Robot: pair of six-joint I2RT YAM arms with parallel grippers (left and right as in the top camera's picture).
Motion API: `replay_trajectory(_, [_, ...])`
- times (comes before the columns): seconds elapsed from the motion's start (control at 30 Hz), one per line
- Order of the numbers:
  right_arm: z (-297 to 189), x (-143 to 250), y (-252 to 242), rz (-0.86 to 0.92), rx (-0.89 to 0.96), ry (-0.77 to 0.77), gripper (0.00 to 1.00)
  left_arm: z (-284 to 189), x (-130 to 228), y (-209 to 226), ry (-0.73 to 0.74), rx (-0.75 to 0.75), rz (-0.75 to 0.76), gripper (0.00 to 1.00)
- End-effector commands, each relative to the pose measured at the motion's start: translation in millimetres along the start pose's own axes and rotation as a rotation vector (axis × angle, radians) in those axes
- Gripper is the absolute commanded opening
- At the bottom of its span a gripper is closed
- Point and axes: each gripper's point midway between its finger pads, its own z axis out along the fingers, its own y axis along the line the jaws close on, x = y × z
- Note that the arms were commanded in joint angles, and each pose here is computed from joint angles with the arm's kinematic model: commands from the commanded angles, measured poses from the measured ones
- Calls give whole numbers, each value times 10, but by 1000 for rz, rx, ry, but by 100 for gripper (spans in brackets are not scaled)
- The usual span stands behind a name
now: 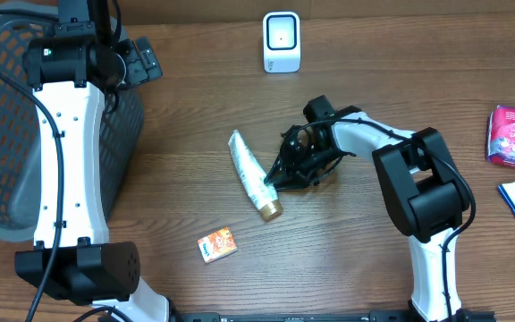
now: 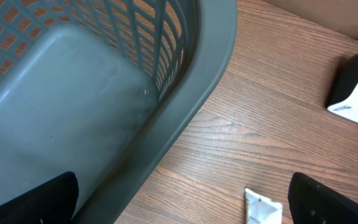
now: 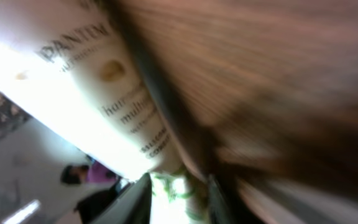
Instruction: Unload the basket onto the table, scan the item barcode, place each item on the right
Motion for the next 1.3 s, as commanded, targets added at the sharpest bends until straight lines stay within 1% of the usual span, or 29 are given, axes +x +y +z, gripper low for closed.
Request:
replay_trajectory(0.0, [-35, -158, -765, 252, 271, -106, 50, 51, 24, -11, 16, 0, 3, 100])
replay_trajectory(0.03, [-53, -177, -817, 251, 301, -121, 57, 51, 24, -11, 16, 0, 3, 100])
replay_trajectory(0.1, [-77, -204, -875, 248, 336, -140, 68, 51, 24, -11, 16, 0, 3, 100])
replay_trajectory(0.13, [-83, -214, -867, 240, 338, -143, 72, 51, 25, -11, 16, 0, 3, 100])
replay_trajectory(0.27, [-132, -260, -843, 205, 355, -165, 73, 51, 23, -11, 16, 0, 3, 100])
replay_trajectory(0.37, [-285, -329, -811, 169, 415, -233, 72, 51, 24, -11, 16, 0, 4, 100])
replay_trajectory(0.4, [-377, -353, -786, 151, 446, -270, 65, 51, 24, -11, 16, 0, 3, 100])
replay_trajectory(0.47, [-552, -384, -704, 98, 494, -330, 47, 51, 25, -11, 16, 0, 4, 100])
replay_trajectory(0.5, [-646, -387, -638, 70, 514, -361, 28, 51, 24, -11, 16, 0, 3, 100])
replay_trajectory(0.53, [-750, -380, -570, 56, 532, -395, 13, 51, 23, -11, 16, 0, 3, 100])
replay_trajectory(0.57, [-833, -361, -483, 39, 536, -420, 4, 51, 24, -10, 16, -1, 3, 100])
replay_trajectory(0.63, [-911, -318, -293, 3, 501, -442, 4, 51, 23, -11, 16, 0, 3, 100])
replay_trajectory(0.7, [-844, -227, 6, -79, 371, -391, 4, 51, 24, -11, 16, 0, 3, 100])
replay_trajectory(0.77, [-746, -127, 179, -93, 261, -326, 4, 51, 24, -11, 16, 0, 3, 100])
replay_trajectory(0.93, [-579, 41, 562, -160, 91, -231, 4, 51, 25, -11, 16, 0, 3, 100])
replay_trajectory(1.1, [-446, 195, 826, -210, -19, -152, 4, 51, 25, -11, 16, 0, 3, 100])
replay_trajectory(1.27, [-344, 298, 921, -235, -44, -112, 4, 51, 24, -11, 16, 0, 3, 100])
